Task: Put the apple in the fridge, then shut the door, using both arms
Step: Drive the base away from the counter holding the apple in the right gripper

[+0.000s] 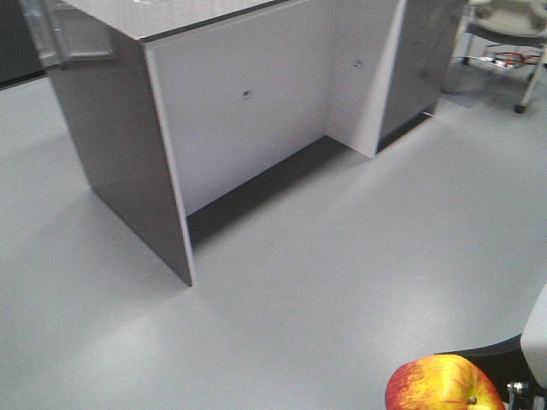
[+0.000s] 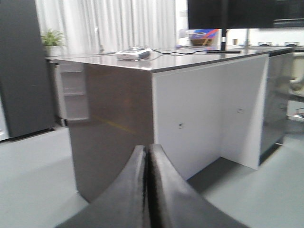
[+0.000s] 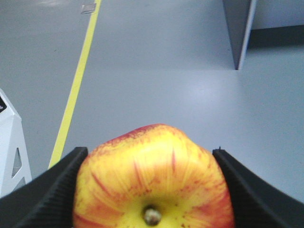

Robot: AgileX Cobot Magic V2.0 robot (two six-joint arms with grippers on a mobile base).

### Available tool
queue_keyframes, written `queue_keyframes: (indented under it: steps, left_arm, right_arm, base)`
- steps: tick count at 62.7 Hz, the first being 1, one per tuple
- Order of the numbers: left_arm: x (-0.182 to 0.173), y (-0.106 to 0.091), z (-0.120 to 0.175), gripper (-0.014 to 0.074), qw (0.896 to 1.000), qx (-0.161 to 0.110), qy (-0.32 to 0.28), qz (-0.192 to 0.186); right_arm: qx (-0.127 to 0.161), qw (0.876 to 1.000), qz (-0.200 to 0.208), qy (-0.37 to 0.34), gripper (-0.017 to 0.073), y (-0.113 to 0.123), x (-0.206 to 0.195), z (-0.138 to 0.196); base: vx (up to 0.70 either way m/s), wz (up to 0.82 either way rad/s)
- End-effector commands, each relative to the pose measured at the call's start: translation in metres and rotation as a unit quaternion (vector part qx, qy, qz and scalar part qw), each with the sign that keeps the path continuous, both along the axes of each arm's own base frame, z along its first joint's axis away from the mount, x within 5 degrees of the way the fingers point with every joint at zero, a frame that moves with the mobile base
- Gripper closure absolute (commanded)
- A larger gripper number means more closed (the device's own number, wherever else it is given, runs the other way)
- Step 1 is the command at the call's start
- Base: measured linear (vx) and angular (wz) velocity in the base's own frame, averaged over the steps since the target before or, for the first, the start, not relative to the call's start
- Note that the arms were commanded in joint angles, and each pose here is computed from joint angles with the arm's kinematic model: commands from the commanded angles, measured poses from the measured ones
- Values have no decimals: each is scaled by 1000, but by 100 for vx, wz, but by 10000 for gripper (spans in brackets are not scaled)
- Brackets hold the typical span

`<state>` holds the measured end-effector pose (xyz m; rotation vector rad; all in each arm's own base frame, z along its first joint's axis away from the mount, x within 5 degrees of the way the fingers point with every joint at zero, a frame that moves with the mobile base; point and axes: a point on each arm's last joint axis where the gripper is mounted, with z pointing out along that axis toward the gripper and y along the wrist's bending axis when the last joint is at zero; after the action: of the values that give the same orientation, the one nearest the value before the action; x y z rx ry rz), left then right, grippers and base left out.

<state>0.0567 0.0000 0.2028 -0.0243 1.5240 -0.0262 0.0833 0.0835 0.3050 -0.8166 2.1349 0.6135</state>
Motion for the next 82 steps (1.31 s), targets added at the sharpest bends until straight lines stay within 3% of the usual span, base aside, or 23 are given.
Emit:
queue_keyframes:
  steps: [1,82]
  left_arm:
    - [-1,0,0,600,999,-5,-33,0]
    - [-1,0,0,600,999,-5,-33,0]
  right_arm:
    - [32,999,-9,-29,124,2,3,14]
    - [32,999,-9,-29,124,2,3,14]
  base:
    - [2,43]
    - [2,43]
